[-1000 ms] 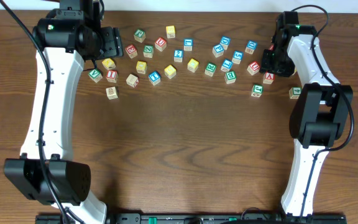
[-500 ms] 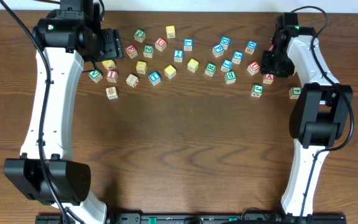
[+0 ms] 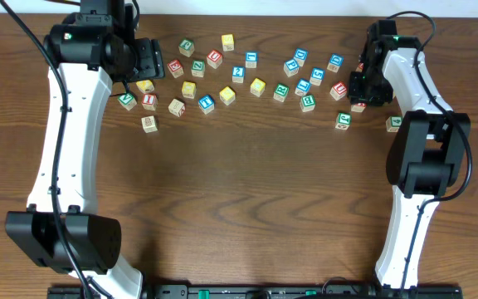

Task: Spell out AI2
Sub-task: 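Lower the right gripper onto the red A block and grasp it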

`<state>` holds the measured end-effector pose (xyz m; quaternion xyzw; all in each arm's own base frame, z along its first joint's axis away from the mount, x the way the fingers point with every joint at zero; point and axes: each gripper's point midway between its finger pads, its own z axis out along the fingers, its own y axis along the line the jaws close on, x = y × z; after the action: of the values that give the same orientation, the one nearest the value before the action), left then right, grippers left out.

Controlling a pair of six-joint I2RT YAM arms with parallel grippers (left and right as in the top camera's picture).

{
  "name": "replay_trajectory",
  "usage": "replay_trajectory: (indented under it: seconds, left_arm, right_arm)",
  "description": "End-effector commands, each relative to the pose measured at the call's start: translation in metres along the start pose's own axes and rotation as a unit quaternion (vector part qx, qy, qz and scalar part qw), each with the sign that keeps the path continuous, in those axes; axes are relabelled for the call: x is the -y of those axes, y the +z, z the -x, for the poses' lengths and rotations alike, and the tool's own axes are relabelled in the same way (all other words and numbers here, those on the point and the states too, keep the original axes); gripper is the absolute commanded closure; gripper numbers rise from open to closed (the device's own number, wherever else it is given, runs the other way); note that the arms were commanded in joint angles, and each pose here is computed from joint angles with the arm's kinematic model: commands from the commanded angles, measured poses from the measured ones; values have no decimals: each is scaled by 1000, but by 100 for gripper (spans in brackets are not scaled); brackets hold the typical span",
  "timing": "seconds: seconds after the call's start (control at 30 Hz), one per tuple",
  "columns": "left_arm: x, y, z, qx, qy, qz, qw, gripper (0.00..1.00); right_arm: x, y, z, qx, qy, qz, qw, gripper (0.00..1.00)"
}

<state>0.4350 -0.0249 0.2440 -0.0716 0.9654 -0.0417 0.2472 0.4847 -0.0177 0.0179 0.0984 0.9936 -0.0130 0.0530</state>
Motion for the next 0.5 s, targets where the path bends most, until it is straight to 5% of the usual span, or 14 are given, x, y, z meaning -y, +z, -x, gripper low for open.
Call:
replay_trajectory:
  seconds: [0.0,0.47]
  left_arm:
    - [0,0,2,0,-7,-1,1000,23]
    - [0,0,2,1,-7,-1,1000,23]
  right_arm:
    - [-1,3,-5,-9,-8,0,1000,71]
    - [-4,-9,2,6,-9,5,1000,84]
